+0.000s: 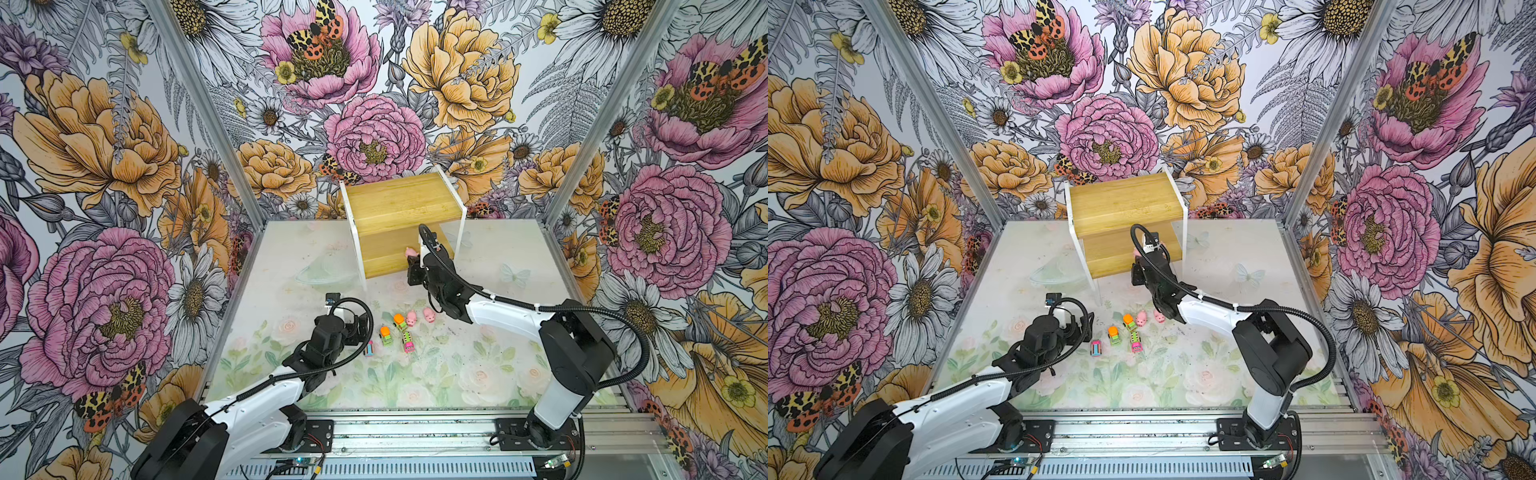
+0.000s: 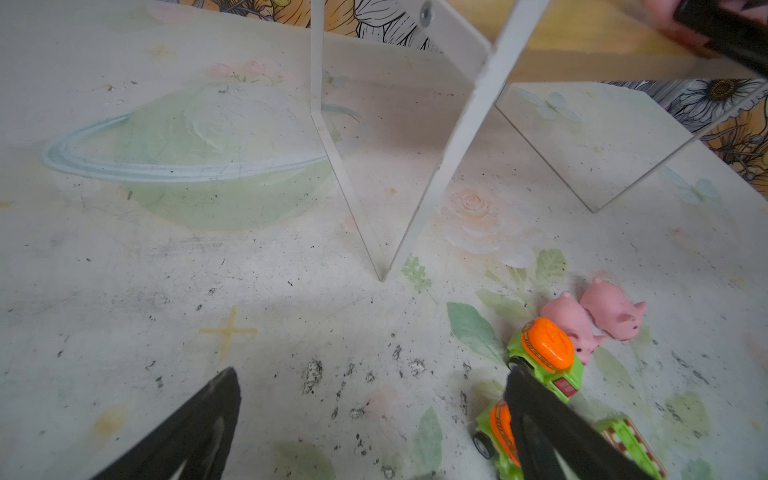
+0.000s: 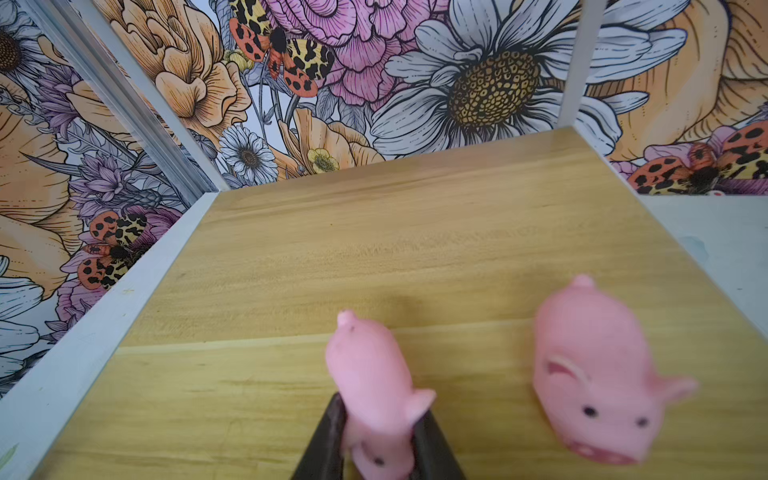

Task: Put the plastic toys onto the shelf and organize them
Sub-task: 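Carry the second pig onto the lower shelf beside the first and release, then lower the right gripper to the pigs and close on a third pink pig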

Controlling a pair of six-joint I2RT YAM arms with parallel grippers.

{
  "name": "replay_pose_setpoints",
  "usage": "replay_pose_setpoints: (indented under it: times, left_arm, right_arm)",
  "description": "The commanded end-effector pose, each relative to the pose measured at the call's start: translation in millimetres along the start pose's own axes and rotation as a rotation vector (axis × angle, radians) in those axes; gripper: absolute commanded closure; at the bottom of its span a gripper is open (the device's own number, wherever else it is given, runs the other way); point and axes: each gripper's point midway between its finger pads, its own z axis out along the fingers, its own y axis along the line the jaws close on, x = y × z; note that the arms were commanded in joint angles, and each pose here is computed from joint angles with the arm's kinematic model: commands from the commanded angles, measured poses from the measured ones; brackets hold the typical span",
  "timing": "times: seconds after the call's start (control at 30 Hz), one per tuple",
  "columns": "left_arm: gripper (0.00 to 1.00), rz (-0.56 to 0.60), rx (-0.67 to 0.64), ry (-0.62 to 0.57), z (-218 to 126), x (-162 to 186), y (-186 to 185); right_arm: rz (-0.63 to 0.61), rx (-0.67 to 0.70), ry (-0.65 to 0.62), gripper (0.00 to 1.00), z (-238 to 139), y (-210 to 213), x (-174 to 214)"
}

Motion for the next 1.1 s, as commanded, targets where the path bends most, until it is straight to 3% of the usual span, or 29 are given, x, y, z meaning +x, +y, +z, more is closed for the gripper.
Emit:
replay_pose_setpoints:
  times: [0.0,0.57,0.83,1.07]
  left_arm:
    - [0.01,-0.016,0.004,-0.001,-1,1,2]
    - [0.01,-0.021,0.003,0.002,-1,1,3]
    - [0.01,-0.022,0.004,0.004,0,1,3]
    - [0.01,-0.024,0.003,0.004,1,0,3]
  right_arm:
    - [-0.009,0.016,-0.001,0.71,5,3,0]
    - [-0.071,-0.016,0.045,0.45,-8,4,9]
    - [-0.181,-0.166,0.114,0.29,-56,8,37]
    - [-0.164,-0.187,0.144,0.28,-95,-18,91]
